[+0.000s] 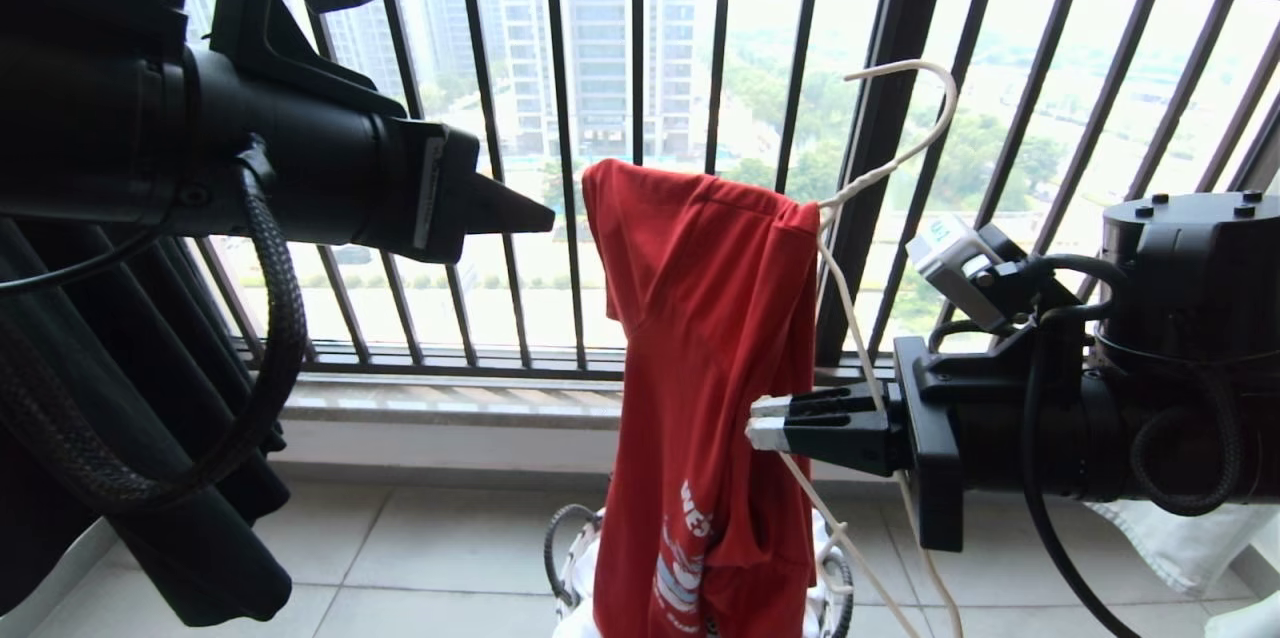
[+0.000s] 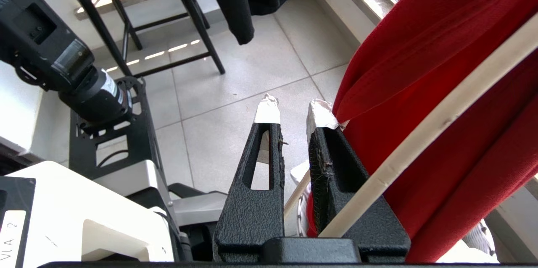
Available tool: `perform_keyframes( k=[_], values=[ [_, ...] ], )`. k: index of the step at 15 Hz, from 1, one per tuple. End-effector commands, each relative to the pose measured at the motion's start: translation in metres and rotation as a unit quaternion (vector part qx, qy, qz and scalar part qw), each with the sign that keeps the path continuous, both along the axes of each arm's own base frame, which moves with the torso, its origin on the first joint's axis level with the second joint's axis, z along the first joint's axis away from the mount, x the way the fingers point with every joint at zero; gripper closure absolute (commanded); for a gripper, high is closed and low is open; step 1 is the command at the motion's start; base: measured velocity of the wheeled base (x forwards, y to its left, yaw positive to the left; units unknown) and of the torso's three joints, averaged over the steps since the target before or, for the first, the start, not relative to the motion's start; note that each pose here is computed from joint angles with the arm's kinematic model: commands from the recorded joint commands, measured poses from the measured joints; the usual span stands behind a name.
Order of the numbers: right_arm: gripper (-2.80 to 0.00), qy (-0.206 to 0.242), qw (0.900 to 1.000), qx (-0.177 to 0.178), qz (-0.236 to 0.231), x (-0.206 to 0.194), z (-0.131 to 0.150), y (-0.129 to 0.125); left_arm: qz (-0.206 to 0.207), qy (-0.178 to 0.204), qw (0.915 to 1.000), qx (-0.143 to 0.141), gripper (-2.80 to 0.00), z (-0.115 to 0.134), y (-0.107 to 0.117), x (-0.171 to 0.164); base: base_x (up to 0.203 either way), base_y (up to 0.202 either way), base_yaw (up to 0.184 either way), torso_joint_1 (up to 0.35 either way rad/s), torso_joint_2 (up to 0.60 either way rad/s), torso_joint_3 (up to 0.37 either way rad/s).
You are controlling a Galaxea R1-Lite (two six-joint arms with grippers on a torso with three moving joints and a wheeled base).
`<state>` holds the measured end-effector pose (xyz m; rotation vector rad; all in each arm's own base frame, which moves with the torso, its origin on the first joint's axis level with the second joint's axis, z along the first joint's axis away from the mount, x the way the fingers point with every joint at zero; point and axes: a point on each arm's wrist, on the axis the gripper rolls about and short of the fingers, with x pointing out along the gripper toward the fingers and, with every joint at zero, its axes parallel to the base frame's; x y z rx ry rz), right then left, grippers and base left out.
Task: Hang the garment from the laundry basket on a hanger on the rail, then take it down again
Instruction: Hang the clothes on the clothes rack
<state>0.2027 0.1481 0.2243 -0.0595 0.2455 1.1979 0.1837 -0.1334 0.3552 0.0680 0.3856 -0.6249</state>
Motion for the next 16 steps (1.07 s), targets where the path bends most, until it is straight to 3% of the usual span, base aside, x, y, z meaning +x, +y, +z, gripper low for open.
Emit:
perform_keyframes(
  k=[1,4,8,13,16],
  values=[
    [0.0,-0.008,1.0,0.01,0.018,0.004,0.007,0.007,-0.001,0.011,0.9997,0.021,0.0,0.002,0.029,-0.008,0.0,0.0,0.0,0.0,0.0,0.0],
    [0.0,-0.015,0.999,0.015,0.026,0.022,0.016,0.019,-0.059,0.001,0.9979,0.027,0.0,0.003,0.049,-0.007,0.0,0.0,0.0,0.0,0.0,0.0],
    [0.0,-0.034,0.997,-0.027,0.059,0.024,0.007,0.032,-0.12,-0.009,0.9904,0.068,0.0,0.0,0.059,-0.002,0.0,0.0,0.0,0.0,0.0,0.0],
    [0.0,-0.077,0.992,-0.047,0.083,0.026,0.008,0.042,-0.104,0.01,0.992,0.07,0.0,-0.008,0.063,0.01,0.0,0.0,0.0,0.0,0.0,0.0],
    [0.0,-0.144,0.982,-0.089,0.089,0.039,0.005,0.038,-0.101,0.007,0.9924,0.07,0.0,-0.006,0.064,0.011,0.0,0.0,0.0,0.0,0.0,0.0]
  ],
)
